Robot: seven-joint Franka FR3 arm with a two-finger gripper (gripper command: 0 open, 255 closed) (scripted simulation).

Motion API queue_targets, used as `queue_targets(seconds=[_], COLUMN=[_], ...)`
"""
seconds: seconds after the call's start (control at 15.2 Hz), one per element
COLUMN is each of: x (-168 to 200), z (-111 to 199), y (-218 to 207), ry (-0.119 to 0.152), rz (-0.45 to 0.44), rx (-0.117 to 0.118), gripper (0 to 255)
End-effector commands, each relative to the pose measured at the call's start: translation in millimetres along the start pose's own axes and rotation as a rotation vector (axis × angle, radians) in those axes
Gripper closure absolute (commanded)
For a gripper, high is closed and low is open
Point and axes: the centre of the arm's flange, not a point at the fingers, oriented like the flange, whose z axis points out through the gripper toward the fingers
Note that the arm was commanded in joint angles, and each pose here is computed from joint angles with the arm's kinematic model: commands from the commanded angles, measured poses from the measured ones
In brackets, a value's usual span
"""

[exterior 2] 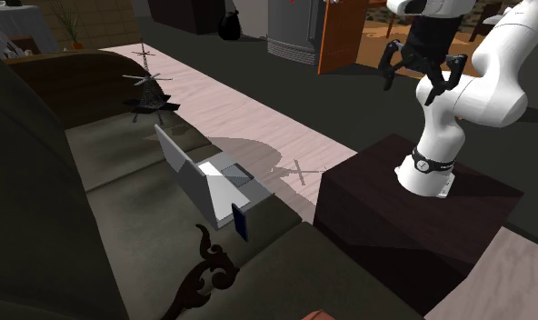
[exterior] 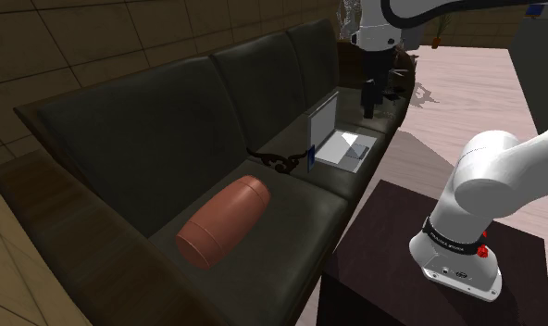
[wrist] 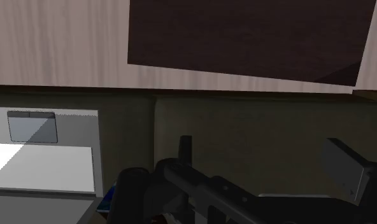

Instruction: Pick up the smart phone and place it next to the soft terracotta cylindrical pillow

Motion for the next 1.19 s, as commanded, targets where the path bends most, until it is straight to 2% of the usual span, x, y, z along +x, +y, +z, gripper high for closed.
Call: queue_targets(seconds=[0.0, 1.12], x=[0, 126], z=[0, 143], y=[0, 113], ry=[0.000, 0.042], rz=[0.000, -0.101], rx=[0.000, 0.010], gripper=[0, 0])
